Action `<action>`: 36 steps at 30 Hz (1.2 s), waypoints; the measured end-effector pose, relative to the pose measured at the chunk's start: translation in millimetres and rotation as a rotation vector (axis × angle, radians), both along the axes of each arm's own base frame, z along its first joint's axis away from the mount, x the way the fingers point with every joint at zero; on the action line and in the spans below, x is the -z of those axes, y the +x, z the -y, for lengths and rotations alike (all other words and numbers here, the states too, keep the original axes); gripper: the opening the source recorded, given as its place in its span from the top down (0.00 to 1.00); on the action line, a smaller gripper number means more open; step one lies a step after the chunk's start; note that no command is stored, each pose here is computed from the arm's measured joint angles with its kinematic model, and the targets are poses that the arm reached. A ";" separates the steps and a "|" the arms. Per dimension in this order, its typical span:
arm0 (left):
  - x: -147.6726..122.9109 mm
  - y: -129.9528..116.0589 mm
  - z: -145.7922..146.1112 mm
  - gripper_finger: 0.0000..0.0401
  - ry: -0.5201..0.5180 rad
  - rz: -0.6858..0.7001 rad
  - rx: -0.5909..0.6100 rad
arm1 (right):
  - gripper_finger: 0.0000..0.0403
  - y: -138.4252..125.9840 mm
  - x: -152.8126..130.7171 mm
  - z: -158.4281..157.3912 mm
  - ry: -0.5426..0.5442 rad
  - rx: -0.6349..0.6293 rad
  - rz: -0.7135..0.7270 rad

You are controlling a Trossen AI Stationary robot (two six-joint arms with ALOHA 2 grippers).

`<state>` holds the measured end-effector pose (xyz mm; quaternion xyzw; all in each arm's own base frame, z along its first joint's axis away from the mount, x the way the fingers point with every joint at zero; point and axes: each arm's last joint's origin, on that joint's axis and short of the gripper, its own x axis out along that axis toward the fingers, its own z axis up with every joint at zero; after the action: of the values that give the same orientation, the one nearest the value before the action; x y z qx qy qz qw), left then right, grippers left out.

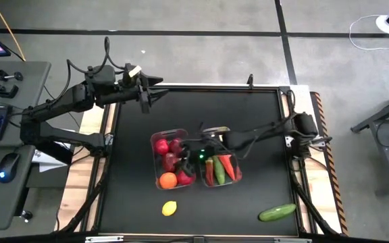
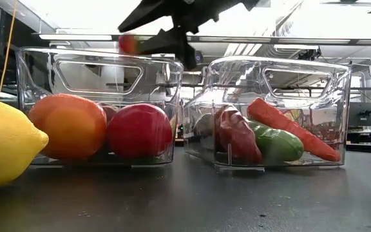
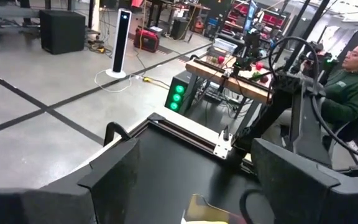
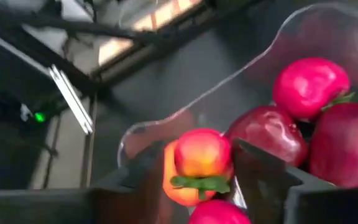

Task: Sort produce into baskets
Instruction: Put the persimmon into the left transparent bin, then put the cucumber into the right transparent bin

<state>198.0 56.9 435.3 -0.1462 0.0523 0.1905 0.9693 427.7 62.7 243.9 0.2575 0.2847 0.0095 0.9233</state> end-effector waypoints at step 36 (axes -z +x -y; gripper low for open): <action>8.5 -2.6 -2.0 0.27 0.024 -0.104 -0.070 | 0.27 -239.1 14.0 -150.5 0.090 -0.295 -0.974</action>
<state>195.4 58.9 426.8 -0.1261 0.0952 0.2324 0.9597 188.5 213.2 229.8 0.2288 0.7146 0.0310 0.6603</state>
